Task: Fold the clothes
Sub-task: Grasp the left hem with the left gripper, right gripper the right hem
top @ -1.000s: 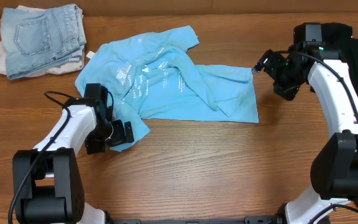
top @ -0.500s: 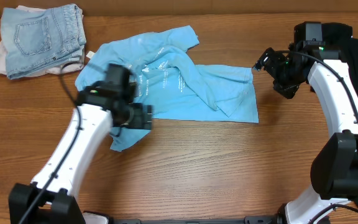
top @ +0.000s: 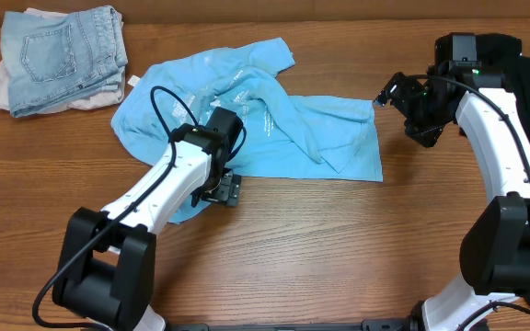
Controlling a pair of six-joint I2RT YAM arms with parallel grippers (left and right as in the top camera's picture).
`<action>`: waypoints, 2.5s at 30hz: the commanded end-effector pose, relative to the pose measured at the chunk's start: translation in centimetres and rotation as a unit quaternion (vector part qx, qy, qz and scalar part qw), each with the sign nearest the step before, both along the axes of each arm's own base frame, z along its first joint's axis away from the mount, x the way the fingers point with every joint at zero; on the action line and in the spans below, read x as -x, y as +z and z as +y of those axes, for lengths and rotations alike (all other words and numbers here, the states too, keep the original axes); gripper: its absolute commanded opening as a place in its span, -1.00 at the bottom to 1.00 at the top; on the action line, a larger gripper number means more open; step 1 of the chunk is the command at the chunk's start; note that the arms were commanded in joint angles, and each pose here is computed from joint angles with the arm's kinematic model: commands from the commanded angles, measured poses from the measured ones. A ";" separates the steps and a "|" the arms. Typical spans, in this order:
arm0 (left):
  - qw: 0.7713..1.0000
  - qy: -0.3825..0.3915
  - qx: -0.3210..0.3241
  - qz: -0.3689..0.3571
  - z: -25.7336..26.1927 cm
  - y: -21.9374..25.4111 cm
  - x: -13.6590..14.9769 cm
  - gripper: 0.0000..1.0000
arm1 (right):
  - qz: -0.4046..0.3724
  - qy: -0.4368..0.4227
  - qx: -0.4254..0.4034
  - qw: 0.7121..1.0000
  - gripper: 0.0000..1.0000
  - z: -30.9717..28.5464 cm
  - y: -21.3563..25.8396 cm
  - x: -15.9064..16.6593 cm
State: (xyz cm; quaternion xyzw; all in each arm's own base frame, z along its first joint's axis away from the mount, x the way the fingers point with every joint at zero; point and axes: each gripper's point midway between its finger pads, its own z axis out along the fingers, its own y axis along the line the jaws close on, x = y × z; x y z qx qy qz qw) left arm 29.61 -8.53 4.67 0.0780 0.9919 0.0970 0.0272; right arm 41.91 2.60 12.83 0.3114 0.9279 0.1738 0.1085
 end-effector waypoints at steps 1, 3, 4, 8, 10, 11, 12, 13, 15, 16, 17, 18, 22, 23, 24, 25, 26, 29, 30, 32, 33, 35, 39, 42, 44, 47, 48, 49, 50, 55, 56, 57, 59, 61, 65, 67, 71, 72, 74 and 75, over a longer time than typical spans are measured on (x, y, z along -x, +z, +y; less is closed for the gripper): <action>1.000 -0.020 -0.013 0.010 0.2 0.1 0.4 0.90 | 0.002 -0.001 0.008 1.000 1.00 -0.1 -0.2 0.0; 0.999 -0.020 -0.013 0.025 0.2 0.0 1.1 0.91 | 0.002 -0.001 0.008 1.000 1.00 -0.1 -0.2 0.0; 0.999 -0.020 -0.007 0.030 0.1 -0.3 1.4 0.91 | 0.002 -0.001 0.008 1.000 1.00 -0.1 -0.2 0.0; 0.999 -0.033 0.012 0.034 -0.6 -1.3 1.7 0.89 | 0.001 -0.001 0.008 1.000 1.00 -0.1 -0.2 0.0; 0.999 -0.037 0.010 0.036 -0.7 -1.7 2.1 0.90 | 0.002 -0.001 0.008 1.000 1.00 -0.1 -0.2 0.0; 0.999 -0.038 0.010 0.037 -0.7 -1.8 2.2 0.90 | 0.003 -0.001 0.008 1.000 1.00 -0.1 -0.2 0.1; 0.998 -0.040 0.010 0.037 -0.8 -2.0 2.3 0.90 | 0.003 -0.001 0.007 1.000 1.00 -0.1 -0.2 0.1; 0.998 -0.042 0.010 0.037 -0.8 -2.2 2.4 0.90 | 0.002 -0.001 0.007 1.000 1.00 -0.1 -0.2 0.1; 0.998 -0.046 0.009 0.038 -0.9 -2.7 2.7 0.90 | 0.002 -0.001 0.007 1.000 1.00 -0.1 -0.2 0.1; 0.998 -0.046 0.008 0.040 -0.8 -3.0 2.9 0.91 | 0.003 -0.001 0.007 1.000 1.00 -0.1 -0.2 0.1; 0.998 -0.046 0.008 0.041 -0.7 -3.2 3.0 0.90 | 0.003 -0.001 0.007 1.000 1.00 -0.1 -0.2 0.1; 0.998 -0.046 0.006 0.040 -0.6 -3.3 3.1 0.91 | 0.003 -0.001 0.007 1.000 1.00 -0.1 -0.2 0.1; 0.999 -0.047 0.008 0.027 -0.6 -3.8 2.7 0.92 | 0.004 -0.001 0.007 1.000 1.00 -0.1 -0.2 0.2; 0.998 -0.052 0.009 0.024 -0.7 -4.0 2.6 0.91 | 0.006 -0.001 0.007 1.000 1.00 -0.1 -0.2 0.2; 0.998 -0.058 0.010 0.021 -0.7 -4.1 2.4 0.91 | 0.007 -0.001 0.007 1.000 1.00 -0.1 -0.3 0.3; 0.998 -0.060 0.011 0.018 -0.7 -4.3 2.3 0.92 | 0.009 -0.001 0.007 1.000 1.00 -0.1 -0.3 0.4; 0.998 -0.059 0.012 0.015 -0.7 -4.4 2.2 0.92 | 0.011 -0.001 0.007 1.000 1.00 -0.1 -0.3 0.4; 0.998 -0.058 0.014 0.011 -0.7 -4.9 2.3 0.82 | 0.013 -0.001 0.007 1.000 1.00 -0.1 -0.4 0.6; 0.998 -0.058 0.014 0.013 -0.6 -4.9 2.4 0.76 | 0.014 -0.001 0.007 1.000 1.00 -0.1 -0.4 0.6; 0.998 -0.058 0.012 0.015 -0.5 -5.1 2.6 0.66 | 0.016 -0.001 0.007 1.000 1.00 -0.1 -0.4 0.7; 0.998 -0.058 0.012 0.017 -0.5 -5.2 2.7 0.65 | 0.016 -0.001 0.007 1.000 1.00 -0.1 -0.4 0.7; 0.998 -0.058 0.011 0.017 -0.2 -5.5 2.9 0.68 | 0.016 -0.001 0.007 1.000 1.00 -0.1 -0.4 0.7; 0.998 -0.053 0.011 0.020 0.4 -6.4 3.4 0.66 | 0.022 -0.001 0.007 1.000 1.00 -0.1 -0.5 0.9; 0.999 -0.047 0.010 0.022 1.1 -6.6 3.5 0.49 | 0.024 -0.001 0.006 1.000 1.00 -0.1 -0.5 1.1; 0.999 -0.040 0.010 0.022 1.4 -6.6 3.4 0.25 | 0.024 -0.001 0.006 1.000 1.00 -0.1 -0.5 1.1; 0.999 -0.033 0.013 0.022 1.7 -6.7 3.3 -0.10 | 0.026 -0.001 0.006 1.000 1.00 0.0 -0.5 1.1; 0.999 -0.031 0.013 0.021 1.7 -6.7 3.3 -0.14 | 0.027 -0.001 0.006 1.000 1.00 0.0 -0.5 1.2; 0.999 -0.031 0.013 0.021 1.8 -6.7 3.3 -0.21 | 0.027 -0.001 0.006 1.000 1.00 0.0 -0.5 1.2; 0.999 -0.030 0.013 0.021 1.8 -6.7 3.2 -0.34 | 0.027 -0.001 0.006 1.000 1.00 -0.1 -0.5 1.2; 0.999 -0.030 0.013 0.021 1.8 -6.6 3.2 -0.92 | 0.036 -0.005 0.021 0.999 1.00 -0.6 -0.8 1.6; 0.999 -0.030 0.013 0.021 1.8 -6.6 3.2 -0.92 | 0.044 -0.009 0.034 0.998 1.00 -1.0 -0.9 1.9; 0.999 -0.030 0.013 0.021 1.8 -6.6 3.2 -0.92 | 0.052 -0.014 0.047 0.997 1.00 -1.5 -1.1 2.2; 0.999 -0.030 0.012 0.021 1.8 -6.6 3.2 -0.92 | 0.064 -0.021 0.068 0.995 1.00 -2.3 -1.3 2.8; 0.999 -0.029 0.012 0.023 1.8 -6.4 3.2 -0.92 | 0.070 -0.022 0.076 0.994 1.00 -2.6 -1.4 3.1; 1.000 -0.002 0.012 0.017 1.5 -5.1 2.4 -0.92 | 0.087 -0.021 0.076 0.993 1.00 -2.6 -1.8 3.9; 1.000 0.002 0.018 0.011 1.2 -4.3 1.7 -0.92 | 0.097 -0.020 0.076 0.992 1.00 -2.6 -2.3 4.4; 1.000 0.001 0.025 -0.002 0.7 -3.4 0.6 -0.92 | 0.125 -0.022 0.074 0.989 1.00 -2.5 -5.0 6.1; 1.000 0.001 0.025 -0.003 0.7 -3.4 0.5 -0.92 | 0.133 -0.030 0.072 0.988 1.00 -2.5 -5.7 6.6; 1.000 0.001 0.025 -0.003 0.7 -3.4 0.5 -0.92 | 0.146 -0.043 0.066 0.986 1.00 -2.3 -6.9 7.3; 1.000 0.001 0.025 -0.003 0.7 -3.4 0.5 -0.92 | 0.148 -0.041 0.059 0.986 1.00 -2.0 -7.6 7.6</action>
